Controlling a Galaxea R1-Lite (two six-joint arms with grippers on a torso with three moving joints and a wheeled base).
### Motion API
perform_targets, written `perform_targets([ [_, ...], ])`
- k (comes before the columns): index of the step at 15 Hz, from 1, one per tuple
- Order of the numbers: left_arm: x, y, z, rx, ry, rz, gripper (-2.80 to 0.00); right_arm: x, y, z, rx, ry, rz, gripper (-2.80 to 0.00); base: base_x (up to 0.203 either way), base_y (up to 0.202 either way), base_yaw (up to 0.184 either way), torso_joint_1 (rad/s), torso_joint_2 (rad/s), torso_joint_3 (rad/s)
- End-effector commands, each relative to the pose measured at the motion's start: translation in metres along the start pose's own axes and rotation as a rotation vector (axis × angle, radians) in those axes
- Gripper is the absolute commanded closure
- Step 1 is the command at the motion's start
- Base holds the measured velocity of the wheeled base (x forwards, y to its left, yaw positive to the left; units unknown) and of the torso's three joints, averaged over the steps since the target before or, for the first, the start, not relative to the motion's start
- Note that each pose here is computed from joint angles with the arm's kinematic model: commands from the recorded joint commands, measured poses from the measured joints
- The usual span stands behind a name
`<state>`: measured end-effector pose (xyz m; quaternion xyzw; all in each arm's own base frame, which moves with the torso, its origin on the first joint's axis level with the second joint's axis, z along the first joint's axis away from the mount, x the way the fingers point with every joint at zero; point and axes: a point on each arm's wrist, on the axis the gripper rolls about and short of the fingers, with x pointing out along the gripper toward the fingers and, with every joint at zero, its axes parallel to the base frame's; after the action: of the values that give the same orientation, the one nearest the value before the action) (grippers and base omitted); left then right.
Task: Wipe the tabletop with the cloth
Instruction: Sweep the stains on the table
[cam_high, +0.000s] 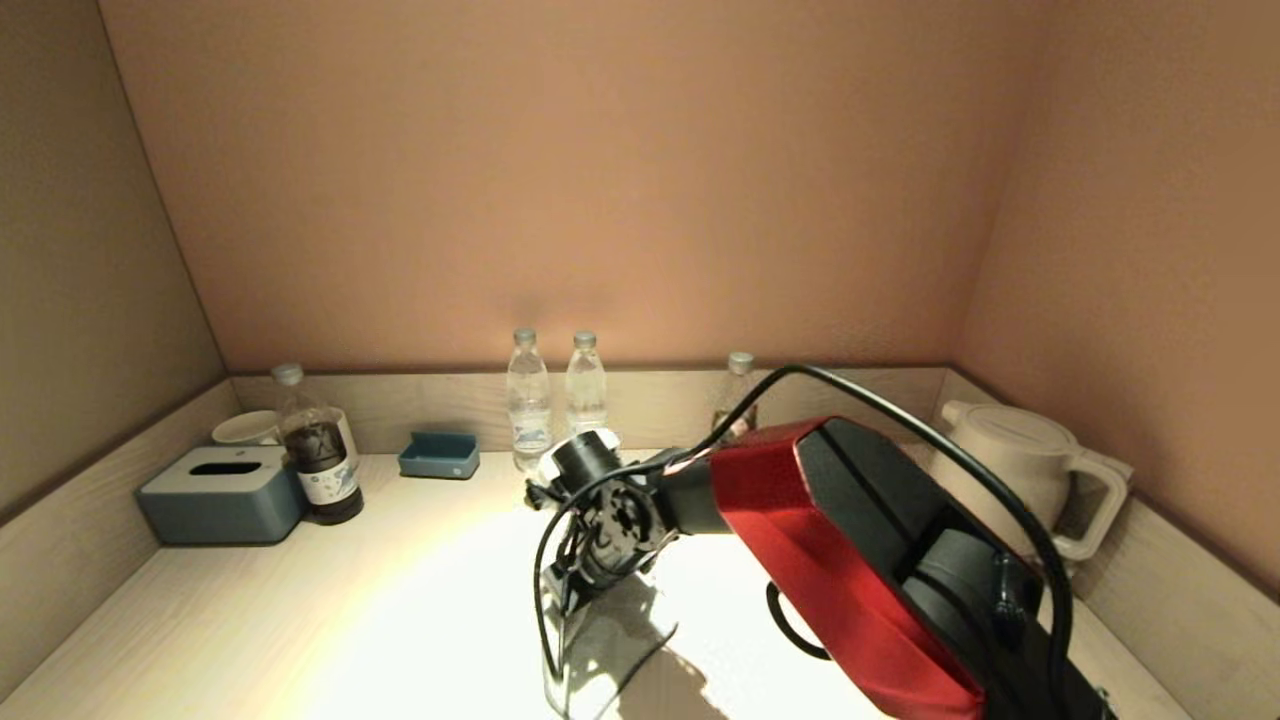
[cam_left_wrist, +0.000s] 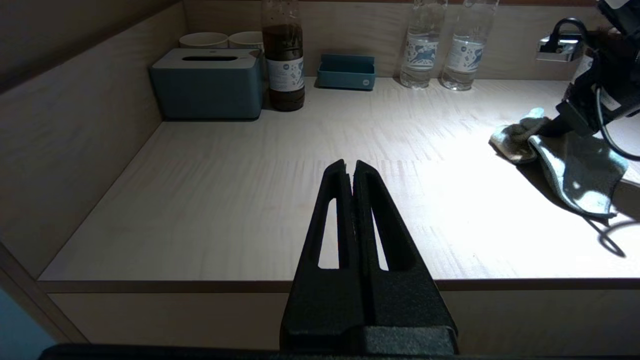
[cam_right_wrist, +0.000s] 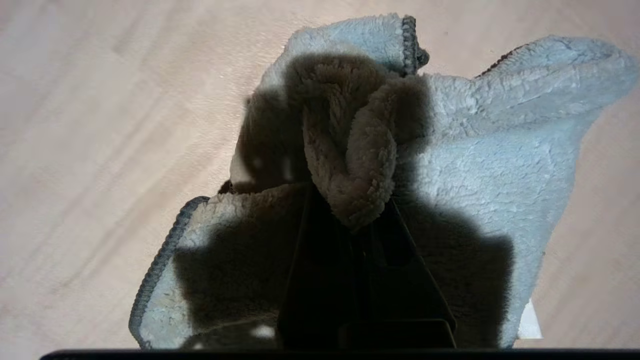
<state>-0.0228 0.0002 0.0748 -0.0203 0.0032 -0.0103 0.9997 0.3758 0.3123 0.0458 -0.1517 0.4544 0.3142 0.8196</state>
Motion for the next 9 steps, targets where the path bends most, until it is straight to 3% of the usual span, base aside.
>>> perform_targets([
  [1,0.0,0.0,0.0,-0.001,0.0,-0.001,0.0,-0.008,-0.016,-0.003,0.046,0.045,-0.016,0.0,0.0,0.0,0.0,0.0,0.0,0.0],
  [3,0.0,0.0,0.0,-0.002,0.0,-0.001,0.0,-0.017,-0.042,-0.005,0.098,0.063,-0.043,0.0,0.0,0.0,0.0,0.0,0.0,0.0],
  [9,0.0,0.0,0.0,-0.001,0.0,-0.001,0.0,-0.038,-0.091,-0.023,0.2,0.097,-0.086,0.0,0.0,0.0,0.0,0.0,0.0,0.0],
])
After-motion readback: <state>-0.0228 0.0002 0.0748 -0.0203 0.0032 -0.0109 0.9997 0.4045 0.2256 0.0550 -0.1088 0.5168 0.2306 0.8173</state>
